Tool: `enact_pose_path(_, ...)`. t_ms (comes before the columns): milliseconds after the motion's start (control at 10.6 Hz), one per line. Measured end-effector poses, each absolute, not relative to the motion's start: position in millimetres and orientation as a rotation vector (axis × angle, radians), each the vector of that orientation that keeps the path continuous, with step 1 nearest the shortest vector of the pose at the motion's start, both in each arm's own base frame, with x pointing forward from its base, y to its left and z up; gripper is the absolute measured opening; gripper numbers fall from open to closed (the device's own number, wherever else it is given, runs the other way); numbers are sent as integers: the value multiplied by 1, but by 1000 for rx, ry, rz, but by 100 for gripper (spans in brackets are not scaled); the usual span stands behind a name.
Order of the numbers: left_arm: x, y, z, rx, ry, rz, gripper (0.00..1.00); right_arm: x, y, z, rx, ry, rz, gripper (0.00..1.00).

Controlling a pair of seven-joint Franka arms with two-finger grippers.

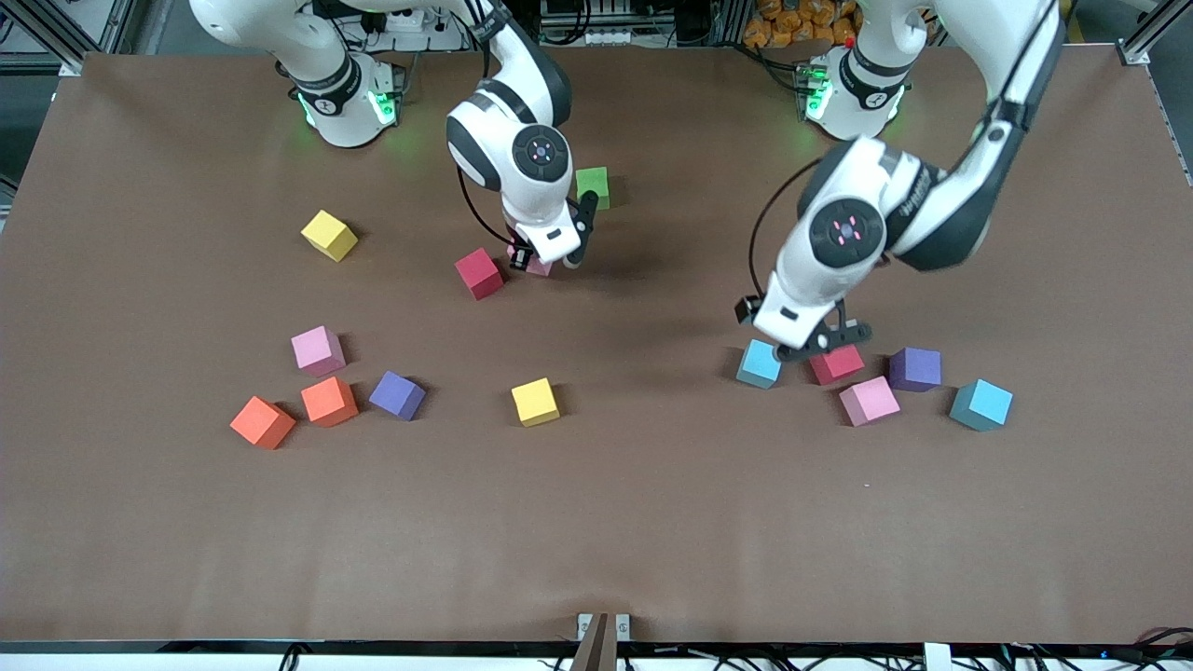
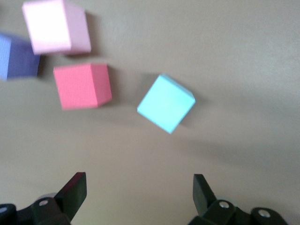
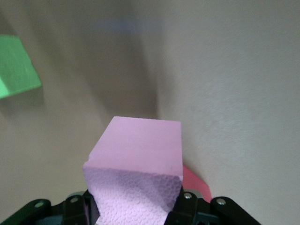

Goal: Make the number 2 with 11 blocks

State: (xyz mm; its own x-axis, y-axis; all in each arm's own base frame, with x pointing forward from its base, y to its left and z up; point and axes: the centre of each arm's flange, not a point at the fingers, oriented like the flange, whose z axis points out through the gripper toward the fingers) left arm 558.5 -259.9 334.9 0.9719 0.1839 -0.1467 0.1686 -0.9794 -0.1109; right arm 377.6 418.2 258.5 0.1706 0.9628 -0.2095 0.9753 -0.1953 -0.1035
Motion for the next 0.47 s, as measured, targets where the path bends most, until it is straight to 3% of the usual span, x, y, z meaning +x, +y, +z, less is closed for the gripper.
enact_pose_path(470,586,-244,290,-3061,141,287,100,308,422,245,2185,2148,-352,57)
